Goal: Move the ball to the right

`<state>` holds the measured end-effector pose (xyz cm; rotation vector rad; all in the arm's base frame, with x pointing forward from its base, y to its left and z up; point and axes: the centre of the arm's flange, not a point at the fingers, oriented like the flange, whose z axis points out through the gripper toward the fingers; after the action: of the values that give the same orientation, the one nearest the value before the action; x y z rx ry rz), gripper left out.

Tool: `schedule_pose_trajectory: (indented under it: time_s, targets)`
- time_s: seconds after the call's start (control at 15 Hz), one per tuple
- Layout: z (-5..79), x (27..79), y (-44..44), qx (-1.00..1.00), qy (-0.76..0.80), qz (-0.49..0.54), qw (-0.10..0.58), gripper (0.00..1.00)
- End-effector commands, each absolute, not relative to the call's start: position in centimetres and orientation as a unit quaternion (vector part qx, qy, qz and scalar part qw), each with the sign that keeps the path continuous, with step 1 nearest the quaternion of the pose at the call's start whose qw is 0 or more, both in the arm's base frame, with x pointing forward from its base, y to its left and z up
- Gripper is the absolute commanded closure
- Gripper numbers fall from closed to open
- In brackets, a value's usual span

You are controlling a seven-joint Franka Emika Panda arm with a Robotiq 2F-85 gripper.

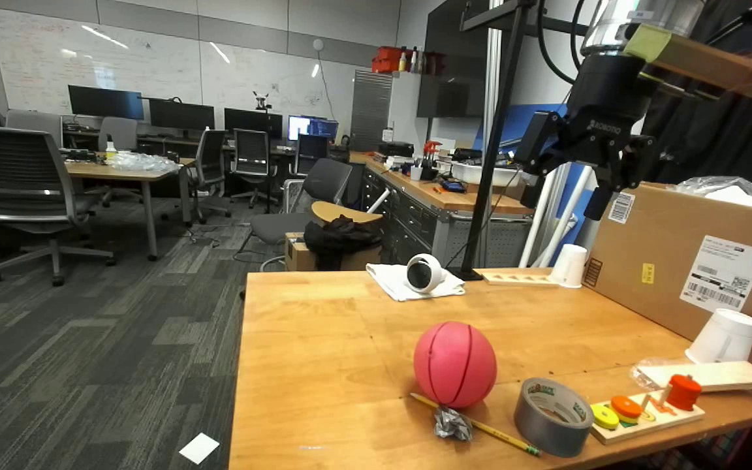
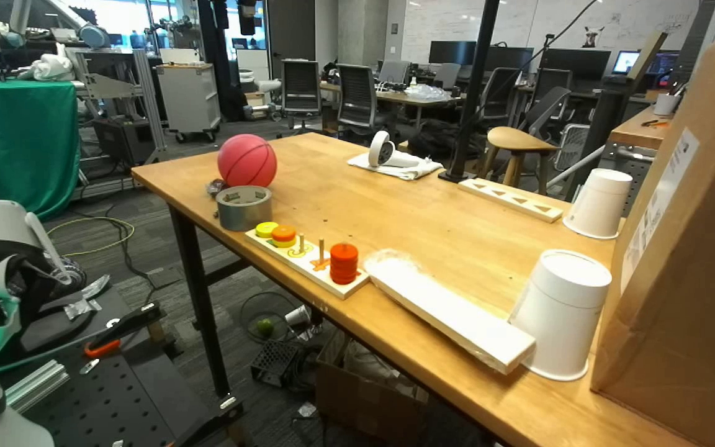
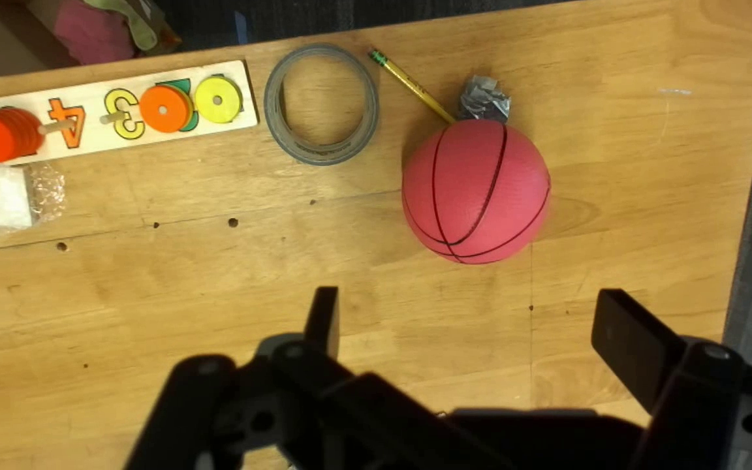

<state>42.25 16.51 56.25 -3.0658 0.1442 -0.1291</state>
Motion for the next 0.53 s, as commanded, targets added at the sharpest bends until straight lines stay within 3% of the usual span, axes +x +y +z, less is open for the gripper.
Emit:
schedule_pose_trajectory:
  time_s: [0.0, 0.47]
  targets:
    - [56.2, 42.2, 16.5, -0.997, 0.047, -0.042, 0.035, 0.00]
    - [55.8, 40.2, 21.4, -0.997, -0.002, -0.051, 0.052, 0.00]
